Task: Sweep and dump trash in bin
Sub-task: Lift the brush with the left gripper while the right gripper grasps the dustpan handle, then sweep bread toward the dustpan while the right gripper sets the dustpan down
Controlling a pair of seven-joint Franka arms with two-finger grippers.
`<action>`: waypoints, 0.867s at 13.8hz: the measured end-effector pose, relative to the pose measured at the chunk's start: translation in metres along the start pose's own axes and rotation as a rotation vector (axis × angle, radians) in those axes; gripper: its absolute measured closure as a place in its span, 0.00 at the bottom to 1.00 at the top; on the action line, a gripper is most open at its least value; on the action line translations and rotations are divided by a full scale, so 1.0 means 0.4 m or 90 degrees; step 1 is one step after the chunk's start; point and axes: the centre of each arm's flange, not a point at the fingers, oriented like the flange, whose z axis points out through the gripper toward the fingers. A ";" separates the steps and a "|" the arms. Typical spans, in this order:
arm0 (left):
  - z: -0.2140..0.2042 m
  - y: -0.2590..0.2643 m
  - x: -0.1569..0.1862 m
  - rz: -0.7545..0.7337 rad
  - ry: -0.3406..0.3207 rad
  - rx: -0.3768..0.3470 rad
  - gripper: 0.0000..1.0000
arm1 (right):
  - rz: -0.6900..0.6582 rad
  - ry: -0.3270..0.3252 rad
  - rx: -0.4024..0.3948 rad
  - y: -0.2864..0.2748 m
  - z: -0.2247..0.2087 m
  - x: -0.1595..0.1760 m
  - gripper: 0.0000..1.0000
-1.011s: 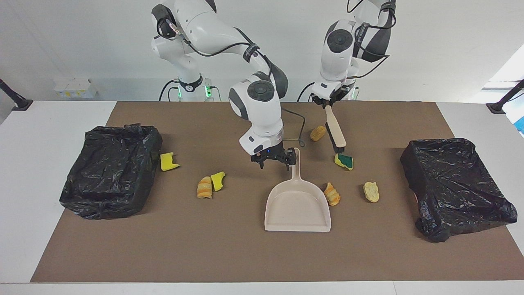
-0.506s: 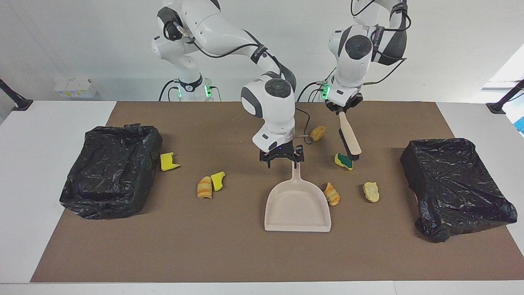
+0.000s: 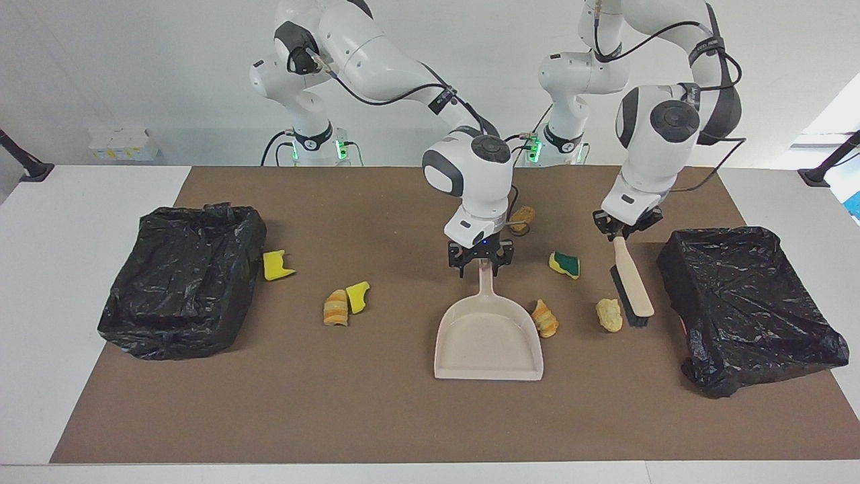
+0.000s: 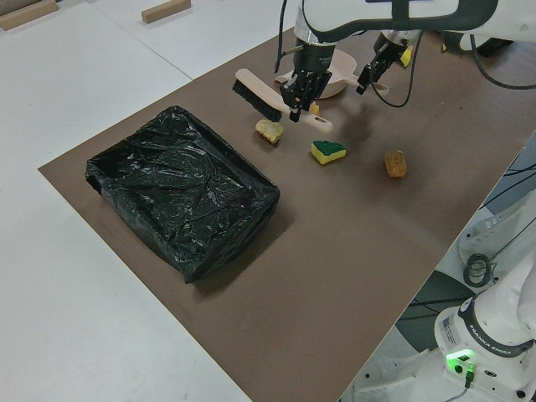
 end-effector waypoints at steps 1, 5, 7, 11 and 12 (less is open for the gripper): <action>0.006 -0.014 0.022 0.018 0.002 -0.001 0.74 | -0.002 0.002 -0.001 -0.001 -0.001 0.001 0.27; 0.050 -0.079 0.083 0.085 0.013 -0.005 0.74 | -0.009 0.009 -0.010 0.000 -0.005 0.003 0.28; 0.077 -0.083 0.100 0.104 0.017 -0.006 0.74 | -0.009 0.010 -0.013 0.002 -0.009 0.006 0.29; 0.116 -0.125 0.095 0.138 0.005 -0.011 0.74 | -0.009 0.013 -0.013 0.001 -0.013 0.009 0.40; 0.128 -0.132 0.090 0.160 0.000 -0.013 0.74 | -0.010 0.014 -0.013 0.001 -0.015 0.010 0.41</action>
